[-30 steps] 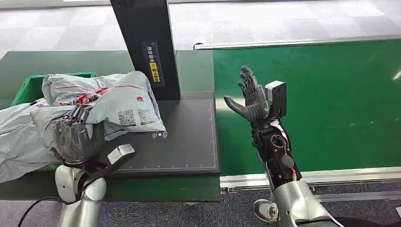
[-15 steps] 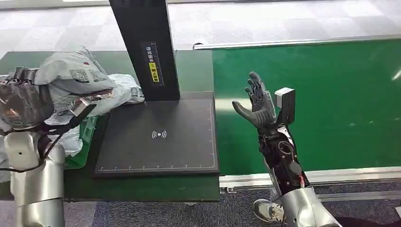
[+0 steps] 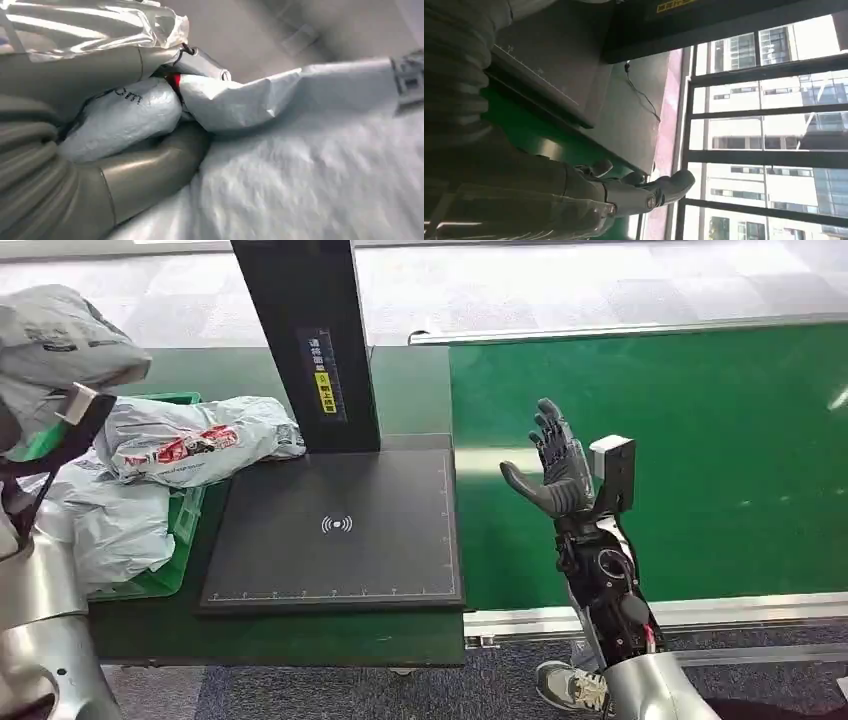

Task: Moved the parcel from conveyor to table for the left to box.

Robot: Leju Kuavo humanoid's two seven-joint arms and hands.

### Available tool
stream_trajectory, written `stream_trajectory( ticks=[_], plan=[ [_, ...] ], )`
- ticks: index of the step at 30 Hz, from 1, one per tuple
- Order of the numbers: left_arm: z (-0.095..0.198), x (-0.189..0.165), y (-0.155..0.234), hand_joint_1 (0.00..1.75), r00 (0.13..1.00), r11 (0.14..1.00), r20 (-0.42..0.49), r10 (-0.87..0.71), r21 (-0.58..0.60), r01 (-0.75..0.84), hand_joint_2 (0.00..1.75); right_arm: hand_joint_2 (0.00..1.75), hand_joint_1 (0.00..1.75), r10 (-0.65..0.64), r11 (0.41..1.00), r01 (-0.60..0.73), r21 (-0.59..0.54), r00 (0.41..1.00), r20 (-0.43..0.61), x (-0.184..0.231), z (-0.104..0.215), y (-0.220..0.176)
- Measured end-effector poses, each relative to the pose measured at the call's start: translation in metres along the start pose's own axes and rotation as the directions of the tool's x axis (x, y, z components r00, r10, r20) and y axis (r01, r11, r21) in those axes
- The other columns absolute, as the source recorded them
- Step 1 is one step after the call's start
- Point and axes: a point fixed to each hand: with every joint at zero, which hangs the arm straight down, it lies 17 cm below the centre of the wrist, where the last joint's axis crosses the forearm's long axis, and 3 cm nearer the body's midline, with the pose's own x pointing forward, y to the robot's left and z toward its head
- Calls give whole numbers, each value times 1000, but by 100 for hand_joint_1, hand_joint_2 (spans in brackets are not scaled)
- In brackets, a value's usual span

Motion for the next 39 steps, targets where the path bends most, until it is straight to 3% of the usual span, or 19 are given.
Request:
stream_trajectory(
  ticks=[2, 3, 7, 9, 14, 15, 16, 17, 19, 21, 24, 27, 29, 31, 34, 35, 39],
  plan=[
    [12, -14, -71, 175, 988, 969, -146, -53, -247, 16, 175, 175, 0, 5, 1000, -5, 18, 1000, -1, 0, 3, 2],
    [29, -19, -101, 175, 981, 927, -159, -109, -372, 43, 175, 175, 0, 7, 999, -7, 32, 1000, -2, 1, 3, 5],
    [106, -39, -180, 175, 951, 674, -85, -297, -725, 145, 175, 175, 0, 26, 997, -26, 68, 1000, -4, -1, 4, 13],
    [127, -53, -193, 175, 934, 583, -40, -356, -791, 188, 175, 175, 0, 28, 997, -28, 73, 1000, -7, -2, 4, 14],
    [145, -75, -203, 175, 908, 481, 16, -420, -844, 237, 175, 175, 0, 22, 996, -21, 82, 1000, -3, -1, 1, 19],
    [148, -80, -204, 162, 902, 464, 25, -431, -851, 245, 175, 175, 0, 21, 996, -21, 86, 1000, -2, 0, 0, 21],
    [150, -84, -205, 19, 897, 450, 31, -441, -857, 251, 175, 175, 0, 20, 996, -20, 88, 1000, 0, 1, -2, 22],
    [151, -86, -205, 0, 894, 442, 37, -447, -859, 257, 175, 175, 0, 21, 996, -21, 88, 1000, 1, 1, -3, 22],
    [148, -88, -204, 0, 893, 463, 36, -449, -845, 266, 175, 175, 0, 20, 996, -20, 87, 1000, 2, 3, -6, 24],
    [139, -87, -199, 0, 902, 539, 10, -433, -799, 267, 175, 175, 0, 19, 996, -19, 88, 1000, 2, 4, -8, 26],
    [110, -67, -182, 0, 952, 739, -12, -307, -633, 231, 175, 175, 0, 17, 996, -17, 82, 1000, -8, 2, -8, 27],
    [96, -40, -169, 0, 990, 843, 10, -137, -523, 122, 175, 175, 0, 14, 997, -13, 76, 1000, -10, 2, -9, 28],
    [94, -25, -163, 0, 999, 869, 27, -45, -492, 52, 175, 175, 0, 9, 997, -9, 74, 1000, -11, 2, -9, 28],
    [89, -3, -151, 0, 996, 893, 74, 48, -450, -10, 175, 175, 0, 4, 997, -3, 73, 1000, -11, 3, -10, 29],
    [81, 49, -114, 0, 947, 928, 231, 225, -348, -135, 175, 175, 0, 1, 997, 0, 77, 1000, -4, 6, -12, 31],
    [77, 65, -97, 0, 920, 935, 284, 271, -305, -181, 0, 175, 0, -2, 997, 2, 80, 1000, 0, 7, -13, 32],
    [64, 84, -46, 0, 871, 946, 371, 323, -161, -282, 0, 175, 0, -11, 997, 10, 80, 1000, 9, 10, -15, 35]
  ],
)
